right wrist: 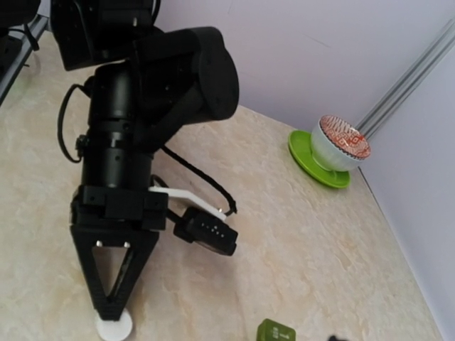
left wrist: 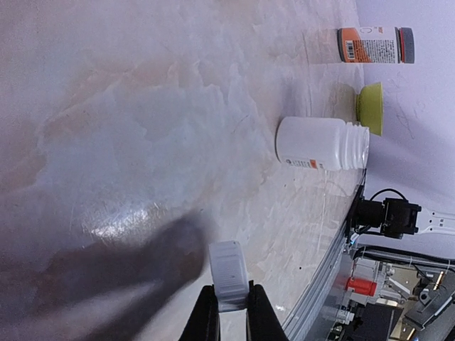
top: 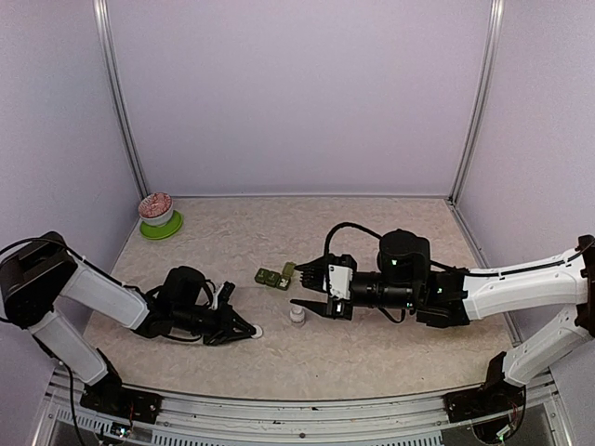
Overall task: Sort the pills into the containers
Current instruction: Place the lid of the pill bottle at the center of the board, then pick up the pill bottle from the center of the board.
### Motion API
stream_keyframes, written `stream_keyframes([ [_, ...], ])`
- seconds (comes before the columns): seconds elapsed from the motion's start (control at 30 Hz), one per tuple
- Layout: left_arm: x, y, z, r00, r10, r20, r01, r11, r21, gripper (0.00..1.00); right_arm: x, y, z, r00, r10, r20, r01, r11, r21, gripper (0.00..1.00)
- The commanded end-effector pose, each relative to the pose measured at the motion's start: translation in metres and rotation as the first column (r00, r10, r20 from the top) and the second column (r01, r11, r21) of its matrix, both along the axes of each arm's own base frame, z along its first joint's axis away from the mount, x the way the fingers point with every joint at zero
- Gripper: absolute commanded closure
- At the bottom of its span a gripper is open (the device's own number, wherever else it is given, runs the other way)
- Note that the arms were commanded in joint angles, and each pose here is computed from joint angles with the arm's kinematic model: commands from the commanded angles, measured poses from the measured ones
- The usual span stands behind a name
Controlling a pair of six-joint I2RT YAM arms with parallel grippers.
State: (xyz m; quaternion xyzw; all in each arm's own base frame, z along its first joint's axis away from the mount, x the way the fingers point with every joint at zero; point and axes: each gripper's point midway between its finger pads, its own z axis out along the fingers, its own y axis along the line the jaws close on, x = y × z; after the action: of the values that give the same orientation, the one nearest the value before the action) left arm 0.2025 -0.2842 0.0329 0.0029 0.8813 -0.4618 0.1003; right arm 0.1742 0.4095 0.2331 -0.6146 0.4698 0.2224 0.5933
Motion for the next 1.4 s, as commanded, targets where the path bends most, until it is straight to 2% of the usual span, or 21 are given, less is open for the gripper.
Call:
stream_keyframes([
  [0.0, 0.006, 0.002, -0.004, 1.0, 0.019, -0.007, -0.019, 0.999, 0.026, 0.92, 0.001, -0.004, 0.006, 1.0, -0.011, -0.002, 0.011, 1.0, 0.017, 0.41],
  [0.1, 0.005, 0.005, -0.006, 1.0, 0.023, -0.01, -0.022, 0.999, 0.04, 0.88, 0.002, -0.005, 0.006, 1.0, -0.011, -0.004, 0.011, 1.0, 0.015, 0.41],
  [0.4, 0.008, 0.015, -0.003, 0.999, 0.048, 0.01, -0.049, 0.996, 0.074, 0.67, 0.002, -0.003, 0.006, 1.0, -0.007, -0.008, 0.007, 1.0, 0.014, 0.4],
  [0.6, 0.022, 0.017, 0.018, 0.991, 0.034, 0.131, -0.05, 0.992, 0.119, 0.55, 0.005, -0.003, 0.006, 1.0, -0.025, -0.017, 0.025, 1.0, 0.012, 0.36],
  [0.67, 0.027, 0.018, 0.02, 0.985, -0.001, 0.173, -0.029, 0.985, 0.171, 0.52, 0.009, -0.005, 0.006, 0.999, -0.044, -0.027, 0.044, 0.999, 0.014, 0.36],
  [0.87, 0.023, 0.014, 0.013, 0.971, -0.121, 0.209, 0.045, 0.941, 0.336, 0.51, 0.026, -0.018, 0.019, 0.989, -0.123, -0.08, 0.128, 0.99, 0.061, 0.34],
  [1.03, 0.017, 0.004, 0.012, 0.938, -0.237, 0.254, 0.091, 0.873, 0.478, 0.47, 0.043, -0.036, 0.03, 0.964, -0.215, -0.156, 0.235, 0.964, 0.123, 0.25],
  [1.17, 0.026, -0.013, 0.036, 0.891, -0.277, 0.36, 0.077, 0.873, 0.481, 0.33, 0.046, -0.048, 0.021, 0.952, -0.209, -0.224, 0.246, 0.958, 0.149, 0.15],
  [1.27, 0.033, -0.039, 0.058, 0.847, -0.316, 0.428, 0.107, 0.889, 0.445, 0.18, 0.054, -0.055, 0.008, 0.934, -0.245, -0.26, 0.286, 0.949, 0.135, 0.14],
  [1.37, 0.038, -0.061, 0.067, 0.818, -0.367, 0.444, 0.143, 0.876, 0.46, 0.05, 0.063, -0.065, 0.0, 0.911, -0.307, -0.275, 0.35, 0.929, 0.122, 0.14],
])
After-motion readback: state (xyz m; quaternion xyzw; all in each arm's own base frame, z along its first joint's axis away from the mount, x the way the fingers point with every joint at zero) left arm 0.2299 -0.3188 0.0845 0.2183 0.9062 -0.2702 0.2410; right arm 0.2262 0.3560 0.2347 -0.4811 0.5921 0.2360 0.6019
